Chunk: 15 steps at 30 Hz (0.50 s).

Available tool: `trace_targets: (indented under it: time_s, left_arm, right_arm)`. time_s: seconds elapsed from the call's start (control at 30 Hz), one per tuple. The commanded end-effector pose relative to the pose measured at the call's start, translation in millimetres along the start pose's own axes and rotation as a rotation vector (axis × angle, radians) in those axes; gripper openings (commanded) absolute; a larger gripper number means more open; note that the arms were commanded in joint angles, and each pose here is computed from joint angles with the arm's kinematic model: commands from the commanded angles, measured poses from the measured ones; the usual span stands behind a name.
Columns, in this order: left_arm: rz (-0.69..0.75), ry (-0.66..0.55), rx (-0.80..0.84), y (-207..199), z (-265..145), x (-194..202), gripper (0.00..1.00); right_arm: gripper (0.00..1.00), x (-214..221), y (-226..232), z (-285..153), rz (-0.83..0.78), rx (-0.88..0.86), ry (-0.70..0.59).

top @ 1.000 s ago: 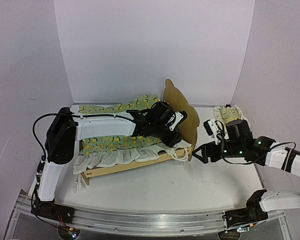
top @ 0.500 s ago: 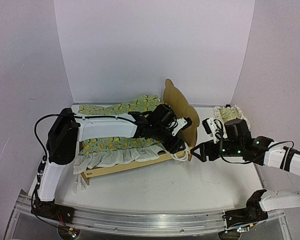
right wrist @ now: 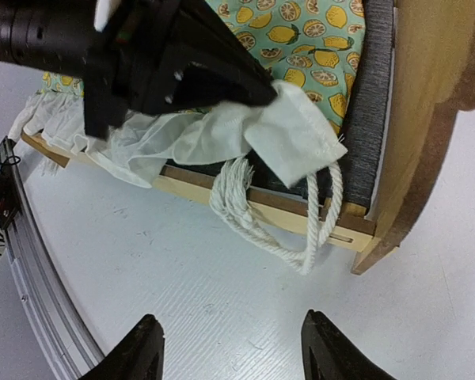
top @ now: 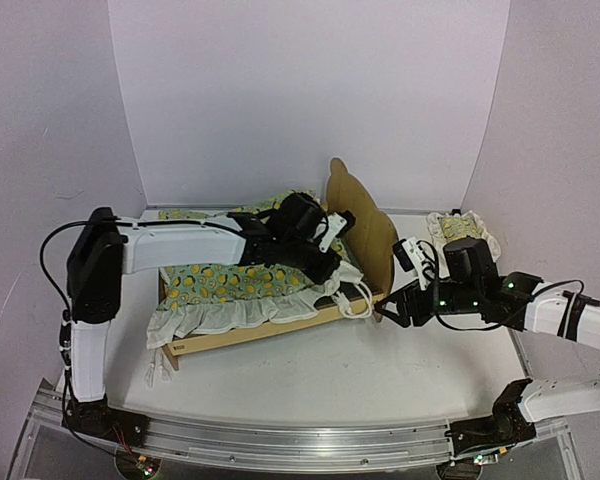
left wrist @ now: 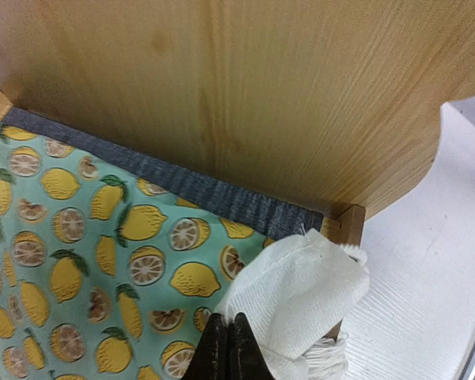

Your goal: Set up the pet bed

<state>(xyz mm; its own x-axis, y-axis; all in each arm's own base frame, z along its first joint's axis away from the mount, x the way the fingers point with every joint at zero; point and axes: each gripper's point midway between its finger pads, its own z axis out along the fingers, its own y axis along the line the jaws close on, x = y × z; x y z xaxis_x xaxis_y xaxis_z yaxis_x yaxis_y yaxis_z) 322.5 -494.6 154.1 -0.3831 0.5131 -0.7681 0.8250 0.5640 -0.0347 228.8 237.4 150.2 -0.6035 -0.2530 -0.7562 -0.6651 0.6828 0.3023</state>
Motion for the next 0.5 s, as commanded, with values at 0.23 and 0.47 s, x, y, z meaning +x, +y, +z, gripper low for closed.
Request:
trace_targets:
  time_s: [0.23,0.47]
  left_arm:
    - [-0.102,-0.389,0.077,6.4,-126.6,-91.8,0.0]
    - [-0.095,-0.442,0.098,3.2,-145.1,-105.2,0.0]
  right_arm:
    - [0.4,-88.0,17.7,4.5,-0.084,0.018,-0.236]
    - [0.36,-96.2,28.9,29.5,-0.247,-0.04,-0.218]
